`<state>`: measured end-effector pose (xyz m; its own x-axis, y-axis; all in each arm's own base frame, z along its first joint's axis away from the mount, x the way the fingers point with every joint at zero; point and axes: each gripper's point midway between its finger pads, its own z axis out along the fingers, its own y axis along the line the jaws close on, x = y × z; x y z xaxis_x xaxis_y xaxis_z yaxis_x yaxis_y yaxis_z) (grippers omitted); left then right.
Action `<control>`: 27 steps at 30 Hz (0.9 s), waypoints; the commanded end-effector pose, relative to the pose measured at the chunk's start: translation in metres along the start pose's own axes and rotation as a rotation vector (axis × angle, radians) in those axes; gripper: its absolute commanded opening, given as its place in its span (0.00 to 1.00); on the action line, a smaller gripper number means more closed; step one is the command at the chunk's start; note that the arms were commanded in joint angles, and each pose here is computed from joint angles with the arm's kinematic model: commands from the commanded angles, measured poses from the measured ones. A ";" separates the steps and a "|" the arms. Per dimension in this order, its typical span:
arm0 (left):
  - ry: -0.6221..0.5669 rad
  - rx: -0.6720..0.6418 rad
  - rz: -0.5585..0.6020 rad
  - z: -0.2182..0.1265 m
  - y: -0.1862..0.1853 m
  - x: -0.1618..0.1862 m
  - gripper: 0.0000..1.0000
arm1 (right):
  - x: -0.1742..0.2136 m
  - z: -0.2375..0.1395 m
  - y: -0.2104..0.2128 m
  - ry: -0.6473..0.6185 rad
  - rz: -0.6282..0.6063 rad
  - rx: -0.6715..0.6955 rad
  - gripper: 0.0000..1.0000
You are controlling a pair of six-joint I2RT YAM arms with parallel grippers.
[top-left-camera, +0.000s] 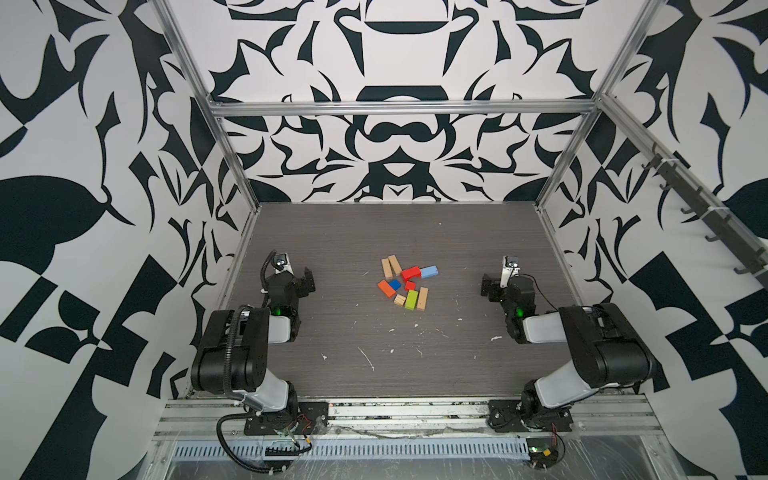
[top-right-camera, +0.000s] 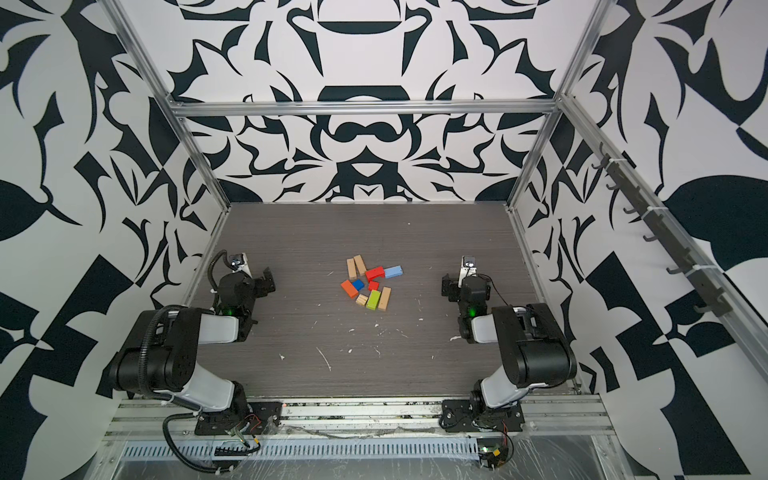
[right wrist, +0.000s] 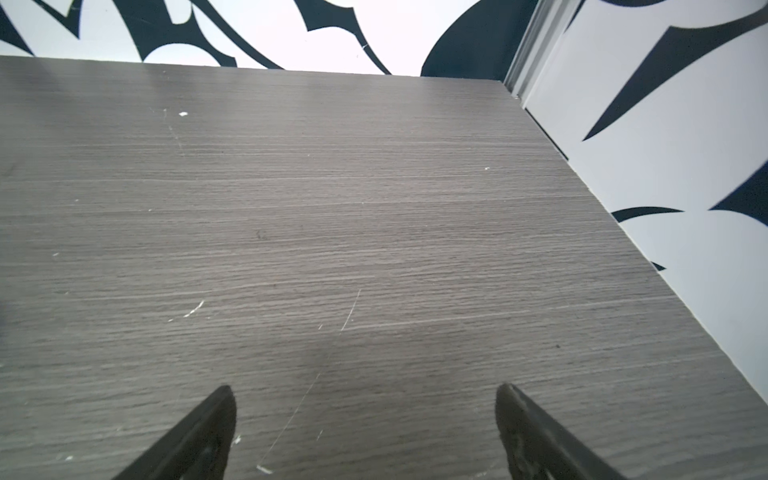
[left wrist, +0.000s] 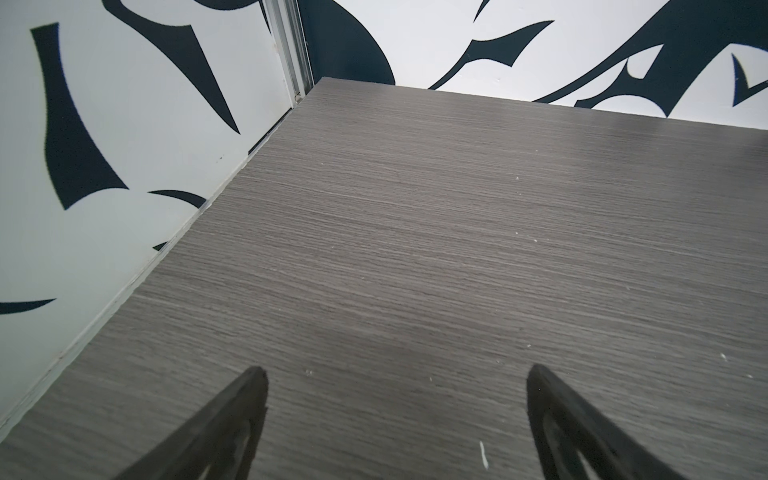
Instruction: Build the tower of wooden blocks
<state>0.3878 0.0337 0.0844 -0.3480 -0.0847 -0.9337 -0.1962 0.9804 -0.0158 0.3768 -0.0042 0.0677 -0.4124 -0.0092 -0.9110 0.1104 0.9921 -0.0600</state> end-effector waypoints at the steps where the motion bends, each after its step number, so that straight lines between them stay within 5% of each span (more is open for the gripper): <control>1: -0.025 -0.001 -0.007 0.002 0.001 -0.008 0.99 | -0.032 -0.009 -0.010 -0.070 0.032 0.055 1.00; 9: 0.062 -0.007 0.003 -0.001 -0.005 -0.054 0.99 | -0.082 -0.026 -0.006 0.039 0.110 0.036 0.98; 13: 0.059 0.021 -0.101 -0.003 -0.013 -0.092 0.99 | -0.098 -0.034 0.000 0.090 0.185 0.006 0.97; 17: 0.176 0.069 -0.245 -0.004 -0.029 -0.116 1.00 | -0.104 -0.044 0.018 0.154 0.295 -0.076 0.98; 21: 0.350 0.109 -0.349 -0.012 -0.052 -0.114 0.99 | -0.101 -0.054 0.042 0.236 0.355 -0.153 1.00; 27: 0.440 0.226 -0.311 -0.043 -0.104 -0.094 0.99 | -0.084 -0.070 0.084 0.356 0.257 -0.181 1.00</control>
<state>0.4328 -0.0427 0.2183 -0.5343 -0.3801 -0.7551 -0.1510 0.9218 -0.3572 0.3674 0.0752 0.1664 -0.6341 0.2544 -0.7302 0.0955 0.9628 0.2526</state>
